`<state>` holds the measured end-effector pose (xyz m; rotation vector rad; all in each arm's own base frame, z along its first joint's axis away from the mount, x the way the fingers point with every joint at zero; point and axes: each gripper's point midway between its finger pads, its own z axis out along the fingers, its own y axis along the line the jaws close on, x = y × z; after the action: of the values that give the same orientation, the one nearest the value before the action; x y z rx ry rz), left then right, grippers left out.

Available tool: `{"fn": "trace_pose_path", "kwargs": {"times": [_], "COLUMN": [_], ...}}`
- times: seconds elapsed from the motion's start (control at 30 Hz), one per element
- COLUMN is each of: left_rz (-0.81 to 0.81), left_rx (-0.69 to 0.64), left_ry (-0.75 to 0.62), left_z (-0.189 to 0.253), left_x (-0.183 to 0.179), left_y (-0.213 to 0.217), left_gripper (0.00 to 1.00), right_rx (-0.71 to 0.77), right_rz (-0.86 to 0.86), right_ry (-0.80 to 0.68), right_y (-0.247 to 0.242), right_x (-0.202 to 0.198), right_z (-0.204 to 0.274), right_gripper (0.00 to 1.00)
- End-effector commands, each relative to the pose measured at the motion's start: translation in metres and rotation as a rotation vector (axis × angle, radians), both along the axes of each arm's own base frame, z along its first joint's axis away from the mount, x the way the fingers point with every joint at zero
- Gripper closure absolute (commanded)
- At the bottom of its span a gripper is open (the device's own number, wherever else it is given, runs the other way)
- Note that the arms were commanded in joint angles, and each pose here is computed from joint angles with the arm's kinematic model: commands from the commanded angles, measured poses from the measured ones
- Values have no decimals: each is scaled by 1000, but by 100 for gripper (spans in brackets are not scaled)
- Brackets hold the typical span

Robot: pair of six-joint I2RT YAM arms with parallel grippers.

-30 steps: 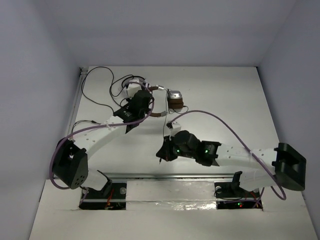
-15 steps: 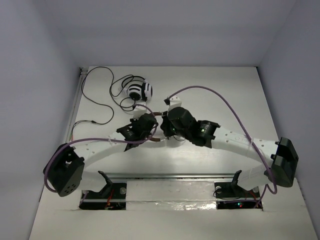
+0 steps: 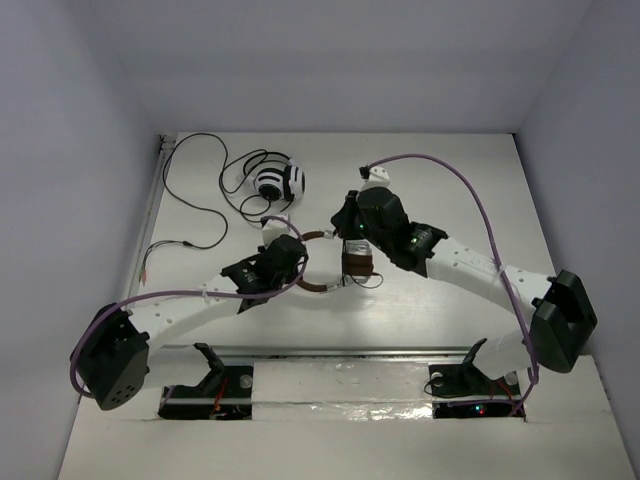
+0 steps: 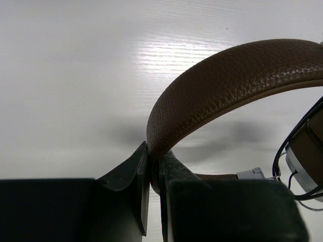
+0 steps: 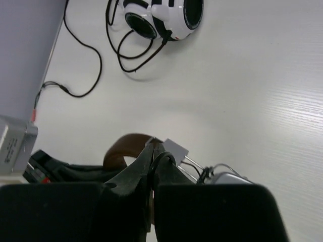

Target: Wrap the headphones

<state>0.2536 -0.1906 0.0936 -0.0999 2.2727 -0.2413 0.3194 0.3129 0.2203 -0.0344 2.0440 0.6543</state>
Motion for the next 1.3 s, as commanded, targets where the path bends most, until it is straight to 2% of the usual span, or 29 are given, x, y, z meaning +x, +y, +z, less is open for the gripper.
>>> {"fn": "trace_pose_path", "kwargs": {"times": [0.0,0.17,0.2,0.37,0.73,0.77,0.8,0.87,0.97,1.1,1.27], "left_rz": [-27,-46,-46,-64,-78,-80,-79,-77,-77,-86,-86], "left_rx": [-93,-110,-110,-114,-117,-121,-119,-119,-120,-112,-109], "left_ry": [-16,-11,-8,3,6,9,12,15,14,24,26], "left_z": [15,18,18,17,25,24,23,22,23,20,19], "left_x": [-5,-9,-9,-12,-10,-10,-10,-10,-9,-11,-9], "left_y": [-13,-18,-18,-23,-31,-33,-33,-33,-34,-37,-40], "left_gripper": [100,100,100,100,100,100,100,100,100,100,100], "right_rx": [144,235,270,333,269,270,274,275,275,272,276], "right_rz": [-88,-134,-151,-198,-178,-171,-173,-186,-203,-205,-182], "right_ry": [-37,32,47,61,172,174,171,170,163,167,188], "right_y": [0,-12,-14,-26,-22,-20,-22,-29,-37,-49,-53], "right_x": [30,46,48,59,67,66,70,78,86,102,121], "right_z": [18,-4,-8,-10,-60,-61,-60,-61,-60,-57,-56], "right_gripper": [100,96,91,84,62,61,54,49,45,32,30]}}
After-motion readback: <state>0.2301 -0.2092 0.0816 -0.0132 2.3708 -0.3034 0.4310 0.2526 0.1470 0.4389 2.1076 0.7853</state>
